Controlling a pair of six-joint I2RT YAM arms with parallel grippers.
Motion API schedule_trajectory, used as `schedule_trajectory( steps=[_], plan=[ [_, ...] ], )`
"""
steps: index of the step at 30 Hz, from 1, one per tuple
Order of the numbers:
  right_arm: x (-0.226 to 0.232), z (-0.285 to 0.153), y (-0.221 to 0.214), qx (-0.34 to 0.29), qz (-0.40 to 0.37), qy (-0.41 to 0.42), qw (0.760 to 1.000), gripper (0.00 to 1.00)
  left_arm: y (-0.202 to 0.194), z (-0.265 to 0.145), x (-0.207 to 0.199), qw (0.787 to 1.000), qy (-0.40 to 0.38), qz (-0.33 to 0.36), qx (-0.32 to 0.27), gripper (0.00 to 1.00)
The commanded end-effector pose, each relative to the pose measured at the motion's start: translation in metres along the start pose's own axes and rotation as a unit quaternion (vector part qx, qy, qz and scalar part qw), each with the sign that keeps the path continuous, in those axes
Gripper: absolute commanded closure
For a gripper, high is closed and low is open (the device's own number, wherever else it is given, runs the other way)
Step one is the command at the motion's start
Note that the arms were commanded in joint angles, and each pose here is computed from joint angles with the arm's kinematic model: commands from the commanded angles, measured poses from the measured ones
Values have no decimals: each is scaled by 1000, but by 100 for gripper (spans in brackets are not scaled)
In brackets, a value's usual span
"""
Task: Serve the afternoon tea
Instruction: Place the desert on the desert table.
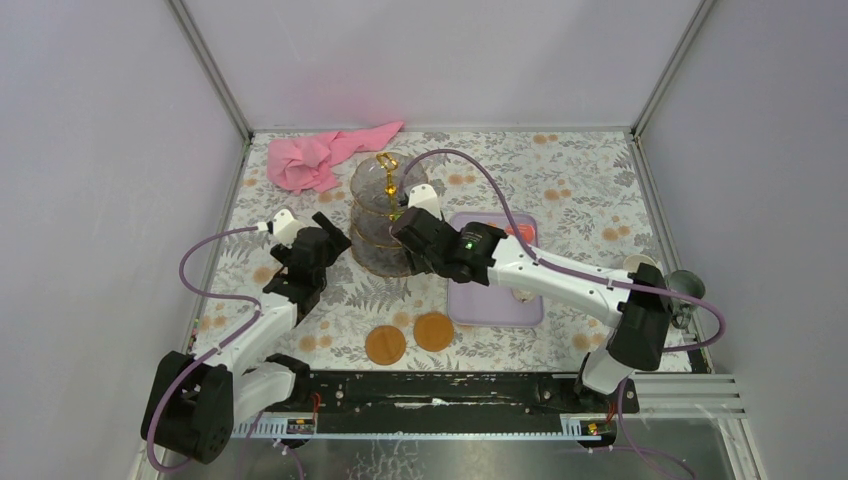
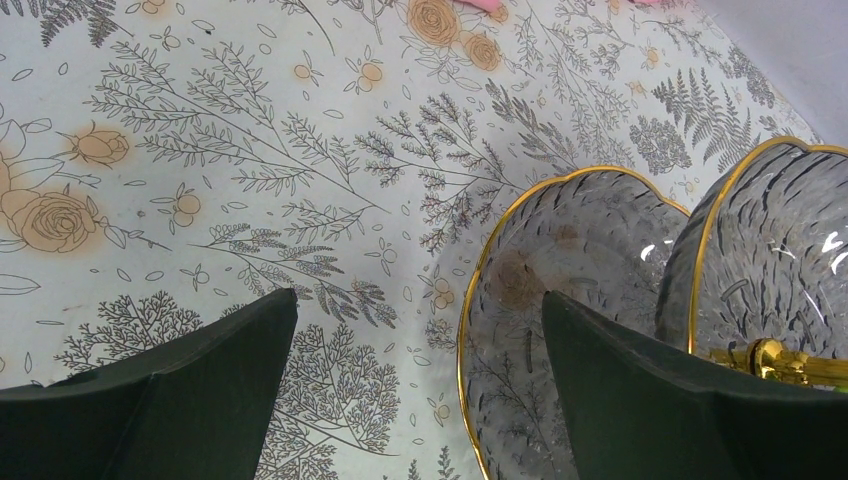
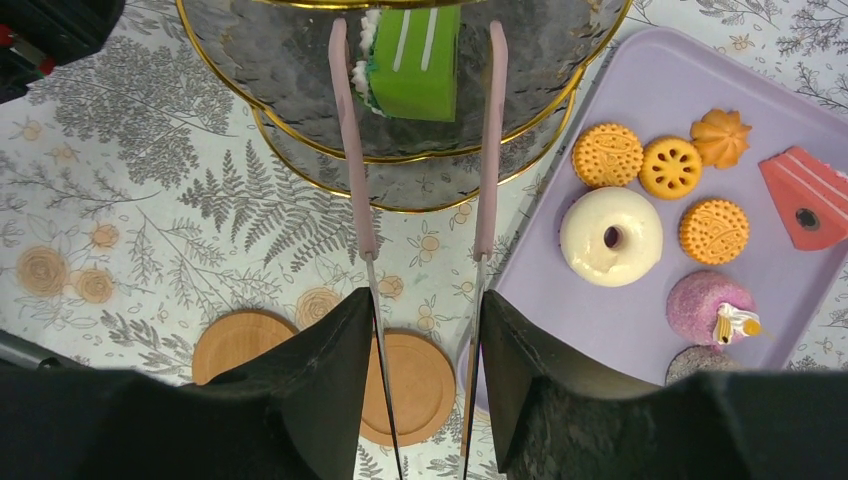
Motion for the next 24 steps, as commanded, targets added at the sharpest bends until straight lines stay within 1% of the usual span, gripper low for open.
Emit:
schedule_trajectory(
  steps=[1, 17, 24],
  plan=[
    [-4, -15, 12, -34, 21, 22, 999, 51, 3, 1, -5, 1000, -13, -7, -16, 0],
    [-7, -32, 7, -51, 28, 26, 998, 51, 2, 1, -4, 1000, -9, -1, -19, 0],
    [-5, -40, 2, -54, 23, 31, 998, 53, 5, -1, -4, 1000, -7, 2, -25, 0]
  ],
)
Point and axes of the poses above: each gripper's point midway between its finger pads, its own z axis out along the fingers, its own x axis along the line the jaws close on, y = z × x, the point moved 9 cm from there along -z, back along the fingers, and after that the axes turned 13 degrees about -z, right-handed, at the moved point
